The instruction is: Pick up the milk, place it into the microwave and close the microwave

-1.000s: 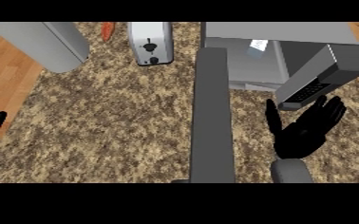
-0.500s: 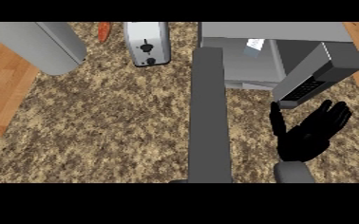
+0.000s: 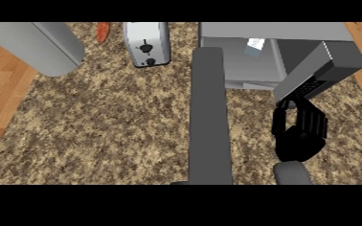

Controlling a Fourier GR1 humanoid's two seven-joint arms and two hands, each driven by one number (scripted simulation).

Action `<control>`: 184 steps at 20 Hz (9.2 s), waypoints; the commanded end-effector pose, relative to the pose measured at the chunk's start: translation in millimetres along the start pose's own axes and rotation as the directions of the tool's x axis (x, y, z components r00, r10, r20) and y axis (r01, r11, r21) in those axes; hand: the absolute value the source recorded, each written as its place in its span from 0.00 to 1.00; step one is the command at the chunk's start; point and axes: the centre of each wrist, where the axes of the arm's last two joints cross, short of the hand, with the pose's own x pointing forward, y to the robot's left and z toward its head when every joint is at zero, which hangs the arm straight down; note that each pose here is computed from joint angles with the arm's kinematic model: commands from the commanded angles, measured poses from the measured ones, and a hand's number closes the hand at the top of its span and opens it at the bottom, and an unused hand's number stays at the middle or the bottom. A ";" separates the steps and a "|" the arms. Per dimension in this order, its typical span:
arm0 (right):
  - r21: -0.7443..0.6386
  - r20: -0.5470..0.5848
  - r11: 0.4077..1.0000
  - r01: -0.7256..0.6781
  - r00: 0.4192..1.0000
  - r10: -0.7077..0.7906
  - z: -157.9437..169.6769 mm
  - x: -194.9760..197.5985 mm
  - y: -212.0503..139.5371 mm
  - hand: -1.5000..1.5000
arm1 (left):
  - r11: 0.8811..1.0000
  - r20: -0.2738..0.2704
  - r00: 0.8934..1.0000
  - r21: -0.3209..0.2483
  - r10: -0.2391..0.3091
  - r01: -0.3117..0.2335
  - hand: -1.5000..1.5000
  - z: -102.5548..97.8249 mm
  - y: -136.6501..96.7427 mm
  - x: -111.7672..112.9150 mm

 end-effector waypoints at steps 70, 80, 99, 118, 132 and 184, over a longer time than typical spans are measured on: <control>0.442 -0.041 0.835 0.326 0.938 -0.344 -110.8 73.5 41.7 1.00 | 0.993 0.011 0.999 -0.115 0.040 -0.038 0.00 -22.1 23.0 -17.7; 0.434 -0.133 0.899 -0.049 0.984 0.117 -123.5 14.4 69.7 0.00 | 0.996 -0.002 1.000 -0.092 0.002 -0.003 0.00 -28.4 24.7 -23.3; 0.507 -0.060 0.780 0.366 0.918 -0.392 -83.7 113.8 46.2 0.00 | 0.964 -0.027 0.999 -0.265 0.028 -0.034 0.00 -44.1 5.6 -39.3; 0.564 -0.391 0.476 0.675 0.726 -0.566 -39.5 182.6 -24.0 0.00 | 0.906 -0.050 0.990 -0.400 0.133 -0.142 1.00 -47.9 -24.0 -51.7; 0.570 -0.508 0.301 0.764 0.616 -0.602 1.3 175.1 -78.9 0.00 | 0.867 -0.140 0.981 -0.462 0.136 -0.186 1.00 -46.6 -55.3 -60.8; 0.603 -0.516 -0.113 0.789 0.278 -0.810 -52.4 90.3 -261.3 0.00 | 0.807 -0.065 0.998 -0.590 -0.007 -0.033 1.00 -72.1 -293.1 -178.4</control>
